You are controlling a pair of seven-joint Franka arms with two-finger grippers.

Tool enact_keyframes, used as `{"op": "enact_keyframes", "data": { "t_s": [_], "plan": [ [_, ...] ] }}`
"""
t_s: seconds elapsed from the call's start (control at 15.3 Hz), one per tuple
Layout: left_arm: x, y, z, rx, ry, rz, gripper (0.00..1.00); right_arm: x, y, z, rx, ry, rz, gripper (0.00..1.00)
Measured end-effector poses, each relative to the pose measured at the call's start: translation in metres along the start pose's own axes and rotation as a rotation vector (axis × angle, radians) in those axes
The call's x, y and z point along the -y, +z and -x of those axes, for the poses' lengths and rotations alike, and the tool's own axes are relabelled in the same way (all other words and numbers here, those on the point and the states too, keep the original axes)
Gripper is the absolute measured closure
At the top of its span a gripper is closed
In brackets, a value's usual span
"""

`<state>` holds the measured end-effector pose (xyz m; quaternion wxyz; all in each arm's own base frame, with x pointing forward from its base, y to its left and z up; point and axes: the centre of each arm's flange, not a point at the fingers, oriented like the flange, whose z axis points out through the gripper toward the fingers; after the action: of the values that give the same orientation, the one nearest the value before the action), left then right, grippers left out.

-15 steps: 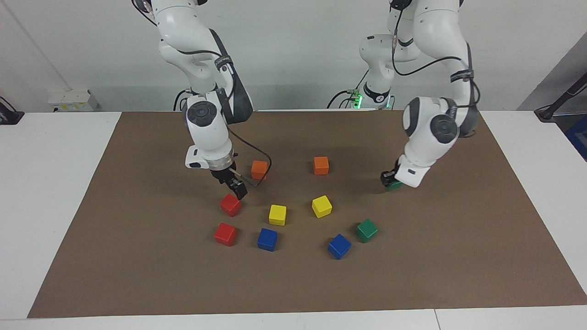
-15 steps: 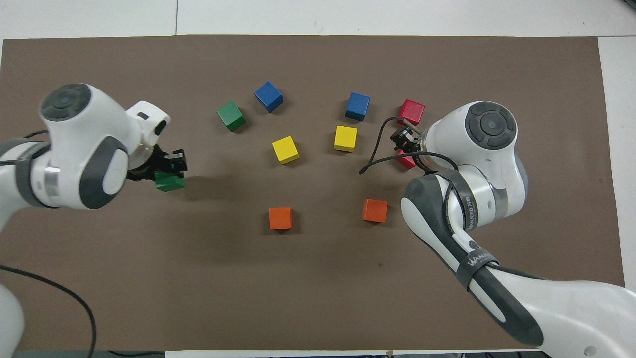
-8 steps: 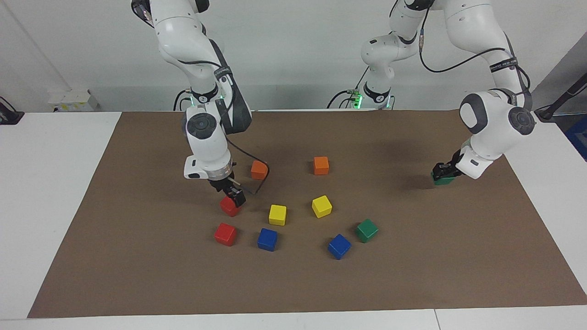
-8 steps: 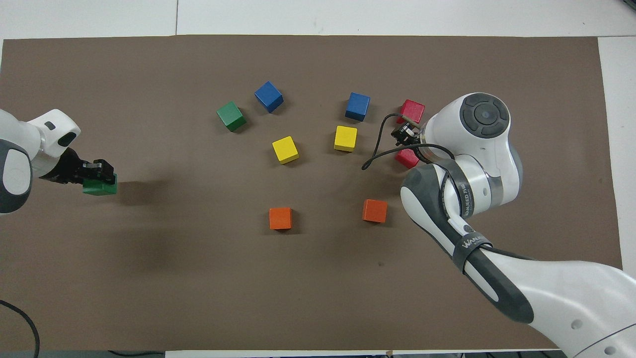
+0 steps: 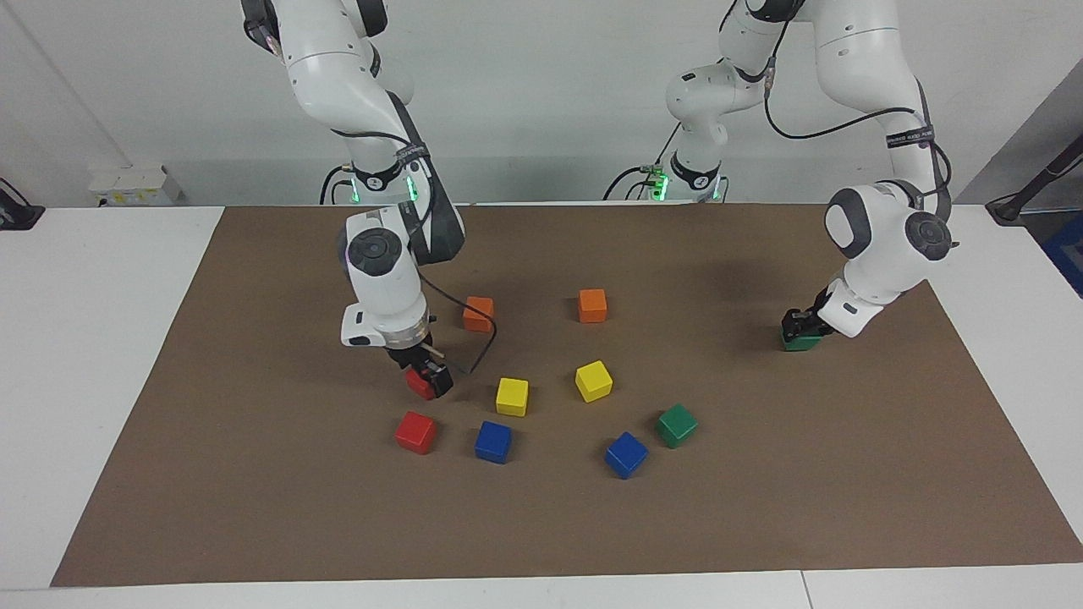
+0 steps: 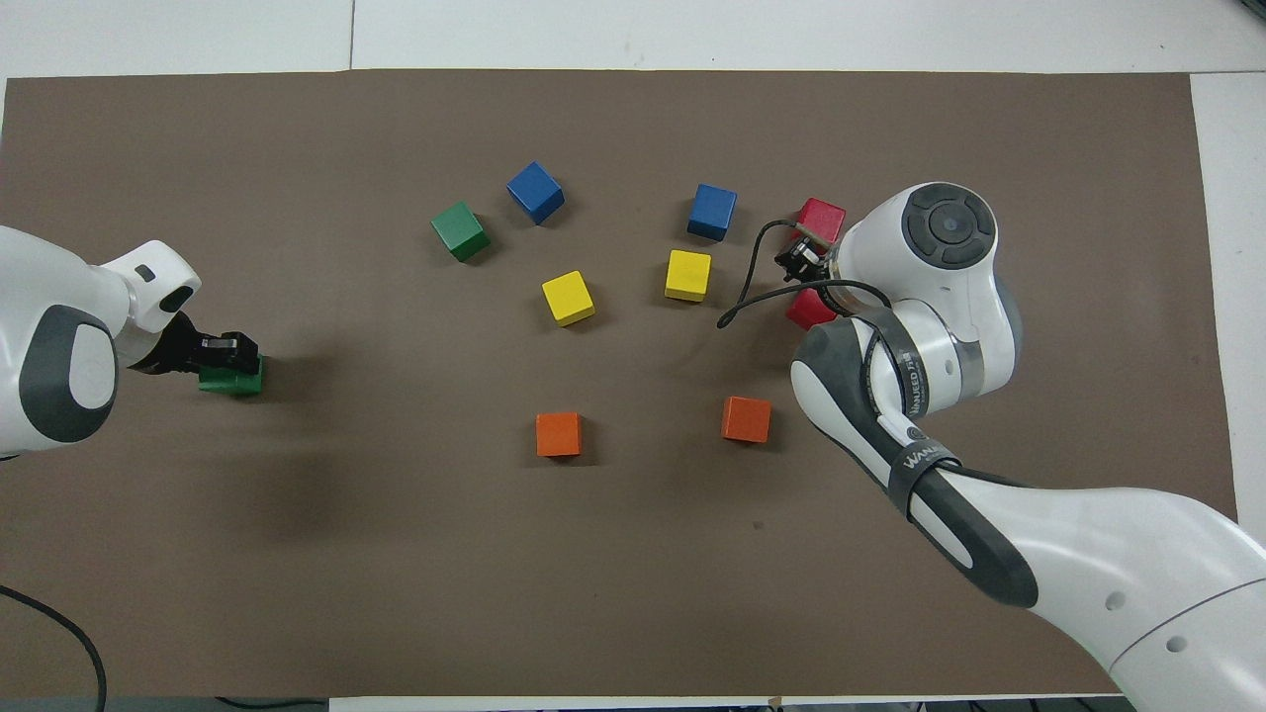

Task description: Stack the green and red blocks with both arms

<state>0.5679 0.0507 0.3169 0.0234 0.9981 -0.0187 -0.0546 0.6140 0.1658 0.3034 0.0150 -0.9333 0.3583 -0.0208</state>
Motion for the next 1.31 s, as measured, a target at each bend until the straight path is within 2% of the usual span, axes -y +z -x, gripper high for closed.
{"op": "enact_keyframes", "data": {
  "t_s": [0.2,0.33,0.39,0.46,0.66,0.79,0.98,1.18,1.31],
  "plan": [
    [0.001,-0.002,-0.002,-0.02,-0.001,-0.003,0.44,0.0,0.007,0.0,0.005,0.0,0.004,0.0],
    [0.002,-0.006,-0.005,-0.033,-0.003,-0.004,0.44,0.0,0.008,0.001,0.005,-0.001,0.004,0.08],
    [0.002,-0.014,-0.008,-0.048,-0.006,-0.006,0.41,0.0,0.008,0.001,0.005,-0.001,0.004,0.09],
    [0.003,-0.026,-0.014,-0.07,-0.01,-0.009,0.33,0.0,0.008,0.001,0.005,-0.001,0.004,0.12],
    [0.003,-0.053,-0.025,-0.107,-0.007,-0.016,0.02,0.001,0.007,0.001,0.005,-0.002,0.004,0.44],
    [0.001,-0.053,-0.025,-0.103,-0.013,-0.023,0.0,0.001,0.008,0.001,0.005,-0.002,0.004,0.45],
    [-0.025,-0.062,-0.035,-0.123,-0.133,-0.017,0.0,0.001,0.007,0.002,0.007,-0.025,0.008,0.45],
    [-0.105,-0.077,-0.067,-0.133,-0.279,0.007,0.0,-0.011,-0.005,-0.012,0.032,-0.167,0.054,0.45],
    [-0.16,-0.075,-0.094,-0.119,-0.388,0.023,0.0,-0.038,-0.036,-0.045,0.042,-0.285,0.072,0.45]
  ]
}}
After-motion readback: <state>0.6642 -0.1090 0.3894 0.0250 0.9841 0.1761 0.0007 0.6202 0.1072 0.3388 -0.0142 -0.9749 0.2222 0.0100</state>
